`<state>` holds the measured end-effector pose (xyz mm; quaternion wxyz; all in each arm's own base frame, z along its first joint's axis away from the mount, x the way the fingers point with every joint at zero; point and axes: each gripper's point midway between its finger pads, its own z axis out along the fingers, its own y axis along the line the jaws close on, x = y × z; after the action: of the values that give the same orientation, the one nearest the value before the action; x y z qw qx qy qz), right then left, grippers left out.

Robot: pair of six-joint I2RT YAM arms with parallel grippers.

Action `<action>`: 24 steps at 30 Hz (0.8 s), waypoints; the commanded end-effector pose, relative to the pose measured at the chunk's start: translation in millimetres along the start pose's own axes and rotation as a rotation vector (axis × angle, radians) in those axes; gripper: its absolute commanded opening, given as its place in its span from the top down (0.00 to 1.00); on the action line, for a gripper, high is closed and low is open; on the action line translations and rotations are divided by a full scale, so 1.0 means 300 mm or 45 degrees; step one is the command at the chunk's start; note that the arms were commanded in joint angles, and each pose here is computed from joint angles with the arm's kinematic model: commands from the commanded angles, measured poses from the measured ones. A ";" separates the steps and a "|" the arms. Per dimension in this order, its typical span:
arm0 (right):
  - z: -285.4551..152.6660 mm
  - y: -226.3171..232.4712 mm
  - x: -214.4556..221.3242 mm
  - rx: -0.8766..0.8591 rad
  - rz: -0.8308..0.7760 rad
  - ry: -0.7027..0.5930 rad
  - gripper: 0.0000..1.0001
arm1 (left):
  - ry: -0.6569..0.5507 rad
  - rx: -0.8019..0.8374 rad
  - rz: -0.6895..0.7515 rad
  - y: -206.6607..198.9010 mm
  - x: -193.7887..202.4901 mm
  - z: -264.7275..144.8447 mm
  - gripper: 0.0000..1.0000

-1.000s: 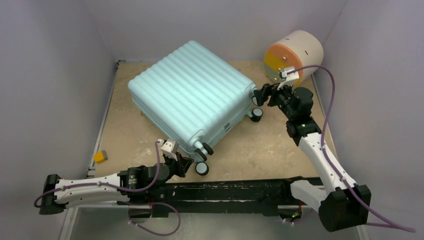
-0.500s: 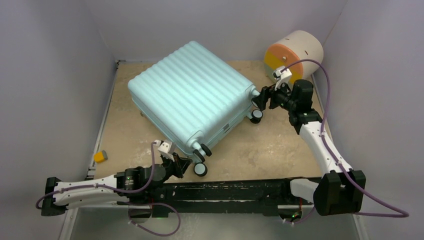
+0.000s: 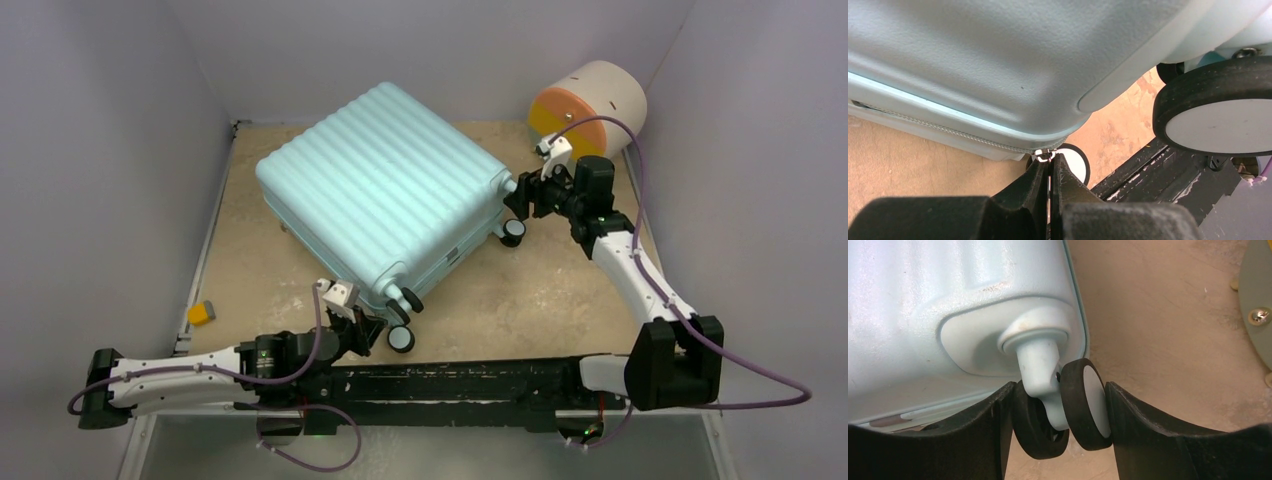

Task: Pack the luggage
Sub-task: Zip the luggage at the center of the board.

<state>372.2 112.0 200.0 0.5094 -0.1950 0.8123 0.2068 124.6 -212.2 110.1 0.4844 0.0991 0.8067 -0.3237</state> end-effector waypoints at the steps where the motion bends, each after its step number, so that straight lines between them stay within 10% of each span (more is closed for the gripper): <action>1: -0.003 -0.045 -0.095 0.071 -0.082 -0.067 0.36 | 0.033 0.129 -0.015 -0.098 -0.025 -0.011 1.00; 16: -0.091 -0.004 -0.082 0.242 -0.103 -0.141 0.85 | 0.016 0.008 0.048 -0.063 -0.069 -0.010 1.00; 24: -0.095 0.025 -0.019 0.248 -0.009 -0.098 0.89 | 0.020 -0.057 0.094 -0.054 -0.077 0.008 1.00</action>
<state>351.3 112.6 214.4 0.5473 -0.1909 0.8020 0.1446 127.8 -209.5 106.2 0.4755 0.1288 0.8301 -0.2612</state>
